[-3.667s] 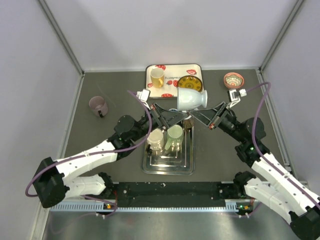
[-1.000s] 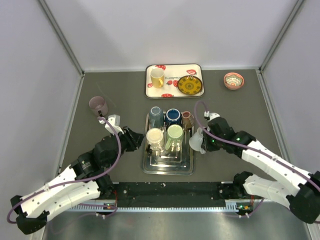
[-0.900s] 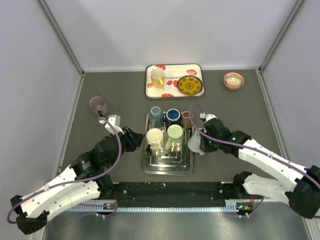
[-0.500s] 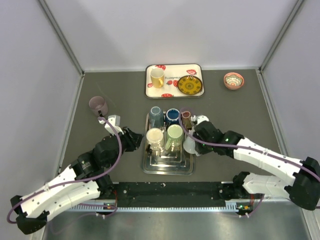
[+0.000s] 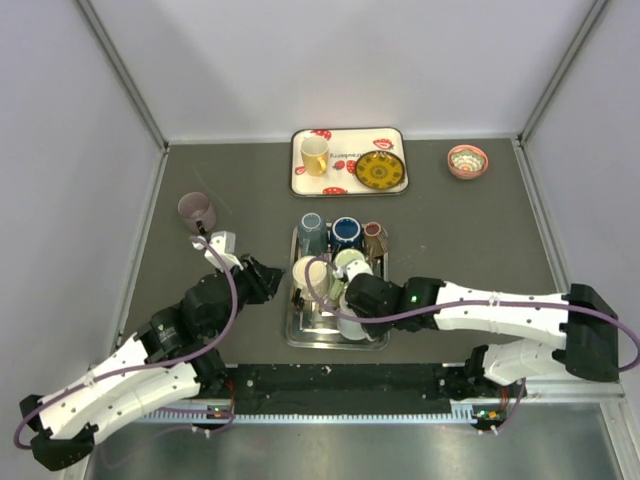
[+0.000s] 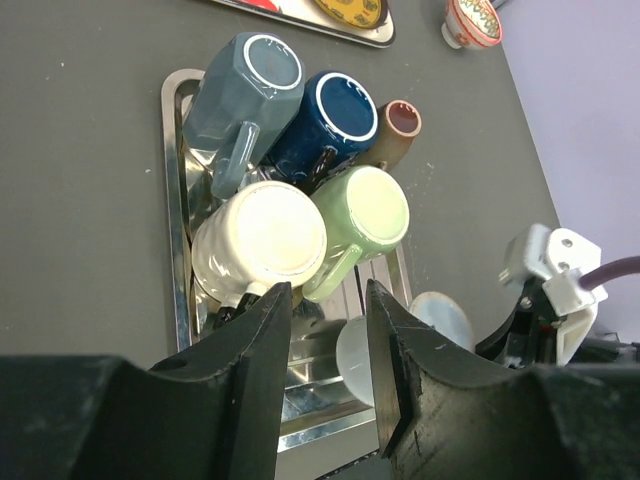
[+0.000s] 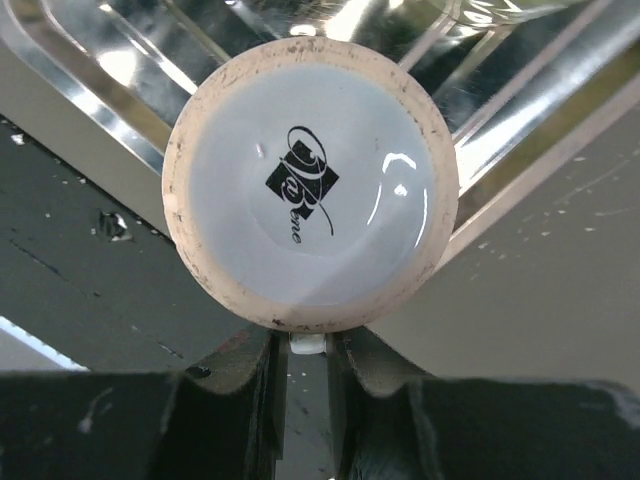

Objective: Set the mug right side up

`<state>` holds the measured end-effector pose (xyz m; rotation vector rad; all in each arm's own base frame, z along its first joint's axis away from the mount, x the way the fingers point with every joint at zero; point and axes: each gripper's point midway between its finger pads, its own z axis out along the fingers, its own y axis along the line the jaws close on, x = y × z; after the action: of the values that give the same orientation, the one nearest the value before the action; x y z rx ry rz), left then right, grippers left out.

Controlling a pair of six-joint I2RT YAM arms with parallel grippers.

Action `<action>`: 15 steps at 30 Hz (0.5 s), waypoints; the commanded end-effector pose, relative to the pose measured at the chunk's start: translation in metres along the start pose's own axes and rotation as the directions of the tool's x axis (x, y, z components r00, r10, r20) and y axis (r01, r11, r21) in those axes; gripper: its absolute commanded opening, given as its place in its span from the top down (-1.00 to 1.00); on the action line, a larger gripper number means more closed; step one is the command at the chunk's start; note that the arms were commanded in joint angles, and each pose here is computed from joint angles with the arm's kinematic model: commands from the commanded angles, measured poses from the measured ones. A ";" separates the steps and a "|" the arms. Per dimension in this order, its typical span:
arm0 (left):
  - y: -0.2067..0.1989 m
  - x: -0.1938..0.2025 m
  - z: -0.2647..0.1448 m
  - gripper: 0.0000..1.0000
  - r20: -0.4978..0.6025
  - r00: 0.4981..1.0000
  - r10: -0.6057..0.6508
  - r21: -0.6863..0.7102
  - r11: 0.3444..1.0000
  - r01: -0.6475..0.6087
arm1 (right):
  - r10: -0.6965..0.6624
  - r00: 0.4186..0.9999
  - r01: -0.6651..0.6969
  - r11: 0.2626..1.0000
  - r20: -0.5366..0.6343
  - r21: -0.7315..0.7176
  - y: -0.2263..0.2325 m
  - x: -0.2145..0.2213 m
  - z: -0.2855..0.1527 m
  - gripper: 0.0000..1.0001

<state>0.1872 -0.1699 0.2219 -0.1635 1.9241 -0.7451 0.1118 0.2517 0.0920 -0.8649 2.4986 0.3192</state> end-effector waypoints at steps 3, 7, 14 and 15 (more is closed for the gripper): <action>0.010 -0.004 -0.005 0.18 0.029 1.000 -0.003 -0.026 1.000 0.004 | 0.028 0.991 -0.009 0.990 0.133 -0.143 0.054 -0.055 -0.010 1.00; 0.016 -0.004 -0.007 0.18 0.037 0.999 0.000 -0.042 0.999 0.001 | 0.016 0.989 0.009 0.985 0.146 -0.171 0.069 -0.071 -0.003 1.00; 0.029 -0.003 -0.011 0.18 0.045 0.999 0.007 -0.086 0.996 -0.003 | -0.007 0.994 0.030 0.978 0.109 -0.209 0.089 -0.076 0.020 1.00; 0.029 -0.005 -0.012 0.18 0.053 0.999 0.000 -0.084 0.996 0.004 | -0.012 0.995 0.032 0.979 0.100 -0.203 0.090 -0.075 0.026 1.00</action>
<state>0.1836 -0.1503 0.2149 -0.1988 1.9215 -0.6902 0.1119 0.3278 0.0889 -0.9330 2.4912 0.4573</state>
